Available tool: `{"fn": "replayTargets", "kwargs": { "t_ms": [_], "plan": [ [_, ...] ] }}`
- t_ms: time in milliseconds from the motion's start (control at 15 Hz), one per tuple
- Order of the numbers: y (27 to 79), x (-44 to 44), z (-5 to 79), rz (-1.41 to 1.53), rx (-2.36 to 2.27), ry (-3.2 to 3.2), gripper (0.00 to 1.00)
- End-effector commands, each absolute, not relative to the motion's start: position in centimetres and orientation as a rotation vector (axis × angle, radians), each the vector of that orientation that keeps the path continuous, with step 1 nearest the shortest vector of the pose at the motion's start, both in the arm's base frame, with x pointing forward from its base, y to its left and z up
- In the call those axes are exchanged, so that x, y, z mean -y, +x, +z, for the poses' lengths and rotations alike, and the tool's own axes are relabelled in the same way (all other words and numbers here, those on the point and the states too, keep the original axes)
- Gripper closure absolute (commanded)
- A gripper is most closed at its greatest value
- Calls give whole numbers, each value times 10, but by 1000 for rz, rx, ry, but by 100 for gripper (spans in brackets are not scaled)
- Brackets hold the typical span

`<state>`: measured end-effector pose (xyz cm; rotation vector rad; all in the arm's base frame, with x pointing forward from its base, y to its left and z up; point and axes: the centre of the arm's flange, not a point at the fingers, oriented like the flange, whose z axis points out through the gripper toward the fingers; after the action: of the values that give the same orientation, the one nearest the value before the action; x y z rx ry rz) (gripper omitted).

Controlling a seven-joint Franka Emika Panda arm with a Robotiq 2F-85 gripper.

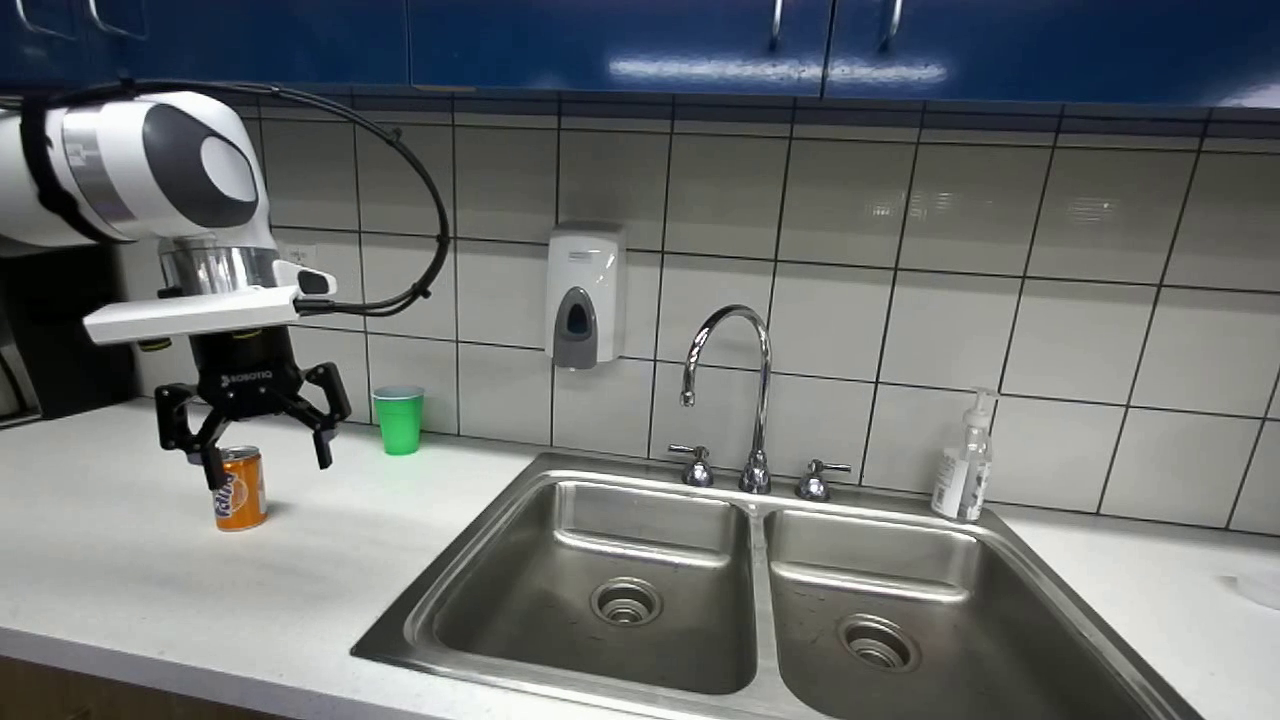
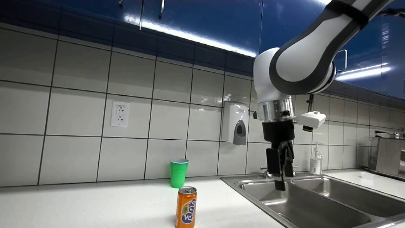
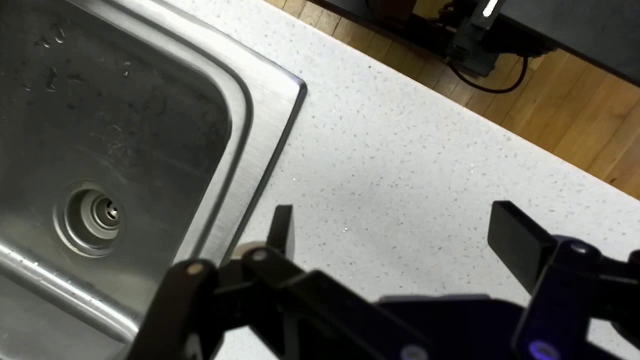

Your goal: Put the can inside the sink

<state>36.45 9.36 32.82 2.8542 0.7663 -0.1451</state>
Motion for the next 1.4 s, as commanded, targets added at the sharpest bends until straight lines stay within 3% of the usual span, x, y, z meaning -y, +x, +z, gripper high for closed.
{"fn": "replayTargets", "kwargs": {
  "t_ms": [0, 1333],
  "plan": [
    [389, -125, 317, -158, -809, 2836, 0],
    [484, -237, 247, -201, -1136, 2784, 0]
  ]
}}
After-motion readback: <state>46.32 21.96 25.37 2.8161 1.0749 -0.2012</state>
